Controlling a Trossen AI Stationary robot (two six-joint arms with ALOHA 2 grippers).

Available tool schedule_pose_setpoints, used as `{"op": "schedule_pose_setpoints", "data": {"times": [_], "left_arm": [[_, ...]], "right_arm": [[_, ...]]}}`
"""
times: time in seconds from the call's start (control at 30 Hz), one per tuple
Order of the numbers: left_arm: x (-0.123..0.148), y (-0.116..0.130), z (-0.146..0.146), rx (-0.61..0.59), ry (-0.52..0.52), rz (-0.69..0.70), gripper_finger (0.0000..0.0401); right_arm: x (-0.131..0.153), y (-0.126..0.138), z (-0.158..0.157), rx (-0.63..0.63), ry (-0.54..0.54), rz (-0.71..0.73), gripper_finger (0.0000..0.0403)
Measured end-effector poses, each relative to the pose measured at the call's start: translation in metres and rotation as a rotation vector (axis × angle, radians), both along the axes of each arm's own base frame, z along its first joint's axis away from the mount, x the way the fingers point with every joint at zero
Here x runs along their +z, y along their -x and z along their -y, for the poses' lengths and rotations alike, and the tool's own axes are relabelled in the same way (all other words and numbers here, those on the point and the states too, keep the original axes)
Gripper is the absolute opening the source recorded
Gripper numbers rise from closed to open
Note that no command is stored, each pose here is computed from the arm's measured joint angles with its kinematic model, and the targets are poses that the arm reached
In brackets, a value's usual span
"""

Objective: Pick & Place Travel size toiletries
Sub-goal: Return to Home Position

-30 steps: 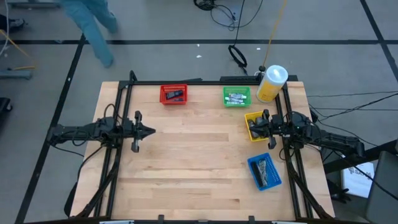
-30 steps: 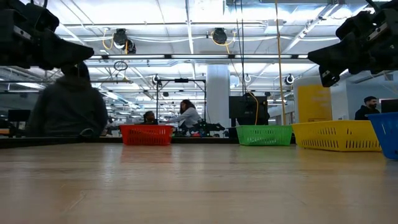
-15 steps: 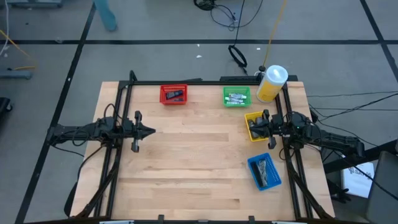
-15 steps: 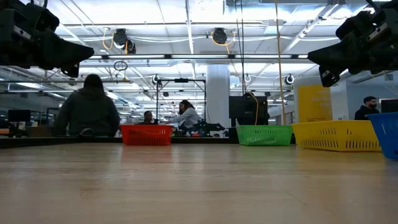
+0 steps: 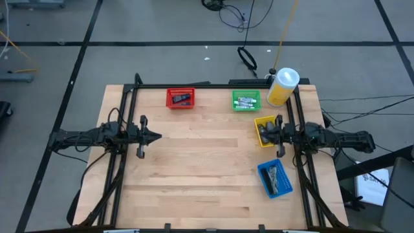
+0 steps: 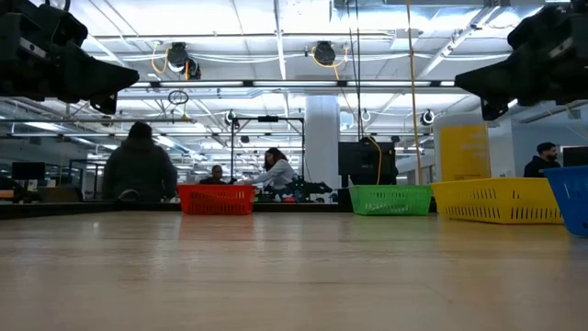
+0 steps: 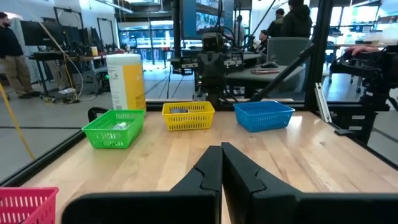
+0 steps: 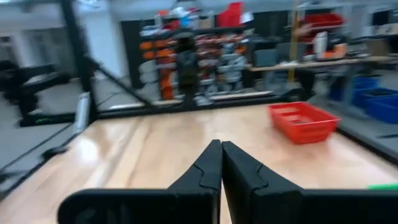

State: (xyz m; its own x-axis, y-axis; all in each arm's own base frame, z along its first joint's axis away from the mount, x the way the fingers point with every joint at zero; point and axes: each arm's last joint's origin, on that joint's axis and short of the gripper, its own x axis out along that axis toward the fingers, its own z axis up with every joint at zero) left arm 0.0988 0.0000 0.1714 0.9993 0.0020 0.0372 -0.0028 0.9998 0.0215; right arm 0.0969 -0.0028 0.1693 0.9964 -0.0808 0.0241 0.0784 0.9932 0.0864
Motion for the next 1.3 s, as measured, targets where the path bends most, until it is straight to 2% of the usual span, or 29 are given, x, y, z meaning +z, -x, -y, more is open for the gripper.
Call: {"op": "schedule_pose_setpoints", "data": {"times": [0.23, 0.67, 0.97, 1.3], "left_arm": [[0.0002, 0.0, -0.0001, 0.002, 0.0, 0.001, 0.0014], [0.0002, 0.0, -0.0001, 0.003, 0.0, 0.001, 0.0001], [0.0002, 0.0, -0.0002, 0.005, 0.0, 0.001, 0.0016], [0.0002, 0.0, -0.0002, 0.005, 0.0, 0.001, 0.0002]], "right_arm": [[0.0007, -0.0001, -0.0024, 0.079, -0.05, 0.01, 0.0], [0.0048, -0.0007, -0.002, 0.076, -0.056, 0.05, 0.0], [0.0047, -0.0008, -0.002, 0.076, -0.056, 0.049, 0.0], [0.0047, -0.0008, -0.002, 0.076, -0.056, 0.049, 0.0]]}}
